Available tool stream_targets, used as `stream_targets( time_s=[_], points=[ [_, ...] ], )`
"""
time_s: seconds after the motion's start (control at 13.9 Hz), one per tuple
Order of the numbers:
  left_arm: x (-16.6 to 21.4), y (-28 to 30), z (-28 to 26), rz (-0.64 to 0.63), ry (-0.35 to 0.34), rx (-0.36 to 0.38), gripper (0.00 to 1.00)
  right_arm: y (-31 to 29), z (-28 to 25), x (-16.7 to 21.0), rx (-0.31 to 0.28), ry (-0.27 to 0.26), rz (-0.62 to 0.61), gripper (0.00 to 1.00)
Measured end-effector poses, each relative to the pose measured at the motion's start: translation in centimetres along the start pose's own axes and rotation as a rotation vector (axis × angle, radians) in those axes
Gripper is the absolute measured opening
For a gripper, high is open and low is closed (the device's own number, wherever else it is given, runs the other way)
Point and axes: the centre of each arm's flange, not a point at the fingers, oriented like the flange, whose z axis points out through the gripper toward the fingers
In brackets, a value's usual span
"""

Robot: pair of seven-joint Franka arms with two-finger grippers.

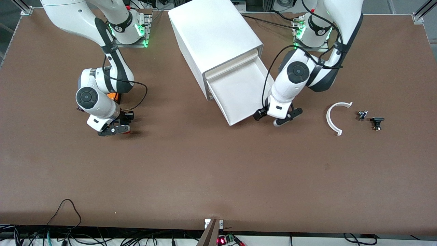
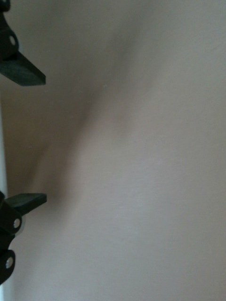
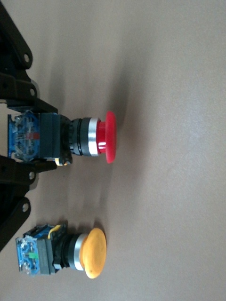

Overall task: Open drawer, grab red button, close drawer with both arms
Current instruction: 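Place the red button on the table while the left gripper pushes the drawer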

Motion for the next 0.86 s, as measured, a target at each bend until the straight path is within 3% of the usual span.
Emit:
stream_targets(
  time_s=[0.22,0.43,0.86],
  points=[
    [-2.7,1.0,0.2,0.045,-0.019,-0.001,1.0,-0.2,-1.4,0.5,0.004,0.03,0.041,0.67],
    [-6.6,1.3,1.1,0.106,-0.05,0.017,1.0,-0.5,-5.2,1.1,0.018,0.027,0.099,0.99],
    [-13.6,2.4,1.2,0.224,-0.1,0.054,1.0,-1.1,-20.2,3.2,0.038,-0.099,0.186,1.0]
  ],
)
